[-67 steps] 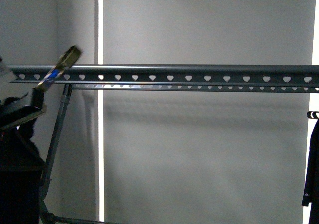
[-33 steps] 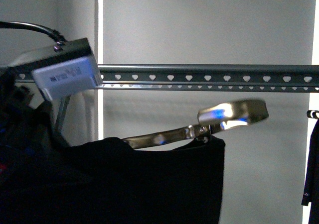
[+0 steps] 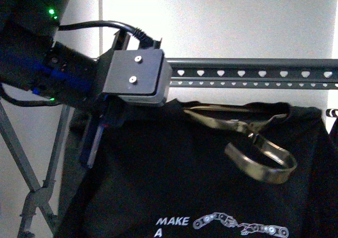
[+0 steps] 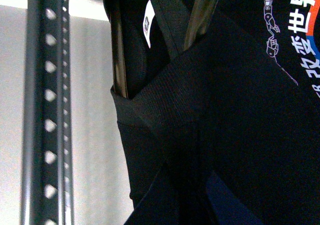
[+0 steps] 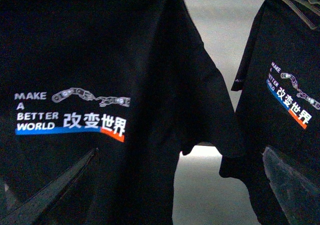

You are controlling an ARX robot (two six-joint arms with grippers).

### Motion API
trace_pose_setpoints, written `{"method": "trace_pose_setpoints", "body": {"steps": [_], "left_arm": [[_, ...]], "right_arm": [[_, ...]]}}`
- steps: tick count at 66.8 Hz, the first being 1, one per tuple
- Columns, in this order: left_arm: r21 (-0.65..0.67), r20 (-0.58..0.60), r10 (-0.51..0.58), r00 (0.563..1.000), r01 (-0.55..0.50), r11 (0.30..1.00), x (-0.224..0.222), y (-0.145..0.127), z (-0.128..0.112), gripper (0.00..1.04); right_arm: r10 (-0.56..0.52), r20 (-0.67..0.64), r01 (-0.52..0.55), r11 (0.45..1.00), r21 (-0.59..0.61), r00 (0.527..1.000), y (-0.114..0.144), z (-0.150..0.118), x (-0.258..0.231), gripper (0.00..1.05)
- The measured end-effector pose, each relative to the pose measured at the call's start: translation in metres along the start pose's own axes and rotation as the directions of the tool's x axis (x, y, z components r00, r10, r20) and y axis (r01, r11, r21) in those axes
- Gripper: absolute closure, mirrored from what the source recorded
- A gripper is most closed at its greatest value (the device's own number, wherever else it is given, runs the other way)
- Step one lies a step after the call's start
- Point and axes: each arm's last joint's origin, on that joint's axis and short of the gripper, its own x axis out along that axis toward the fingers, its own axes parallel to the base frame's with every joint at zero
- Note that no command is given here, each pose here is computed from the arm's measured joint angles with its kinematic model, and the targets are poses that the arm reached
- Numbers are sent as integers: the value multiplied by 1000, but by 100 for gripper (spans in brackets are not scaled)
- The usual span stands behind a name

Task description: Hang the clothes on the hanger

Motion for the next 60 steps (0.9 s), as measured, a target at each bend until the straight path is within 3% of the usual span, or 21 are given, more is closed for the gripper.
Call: {"method": "trace_pose_setpoints", "body": {"steps": [13,45,53,56,60], "left_arm": [[124,47,69,997,-75,989,7,8,6,100],[136,43,70,997,-75,988,7,8,6,100],[142,38,70,997,-75,987,7,8,5,100],[144,38,70,997,-75,987,7,8,5,100],[149,38,70,997,-75,986,7,8,5,100]], "right_arm": [[0,0,0,1000,0,1000,0,0,0,7],[1,0,-1,1000,0,1000,0,0,0,7],[252,14,-249,962,-108,968,-8,9,9,7],[287,28,-278,944,-178,957,-13,15,13,7],[338,76,-290,886,-361,938,-24,33,27,7]]}}
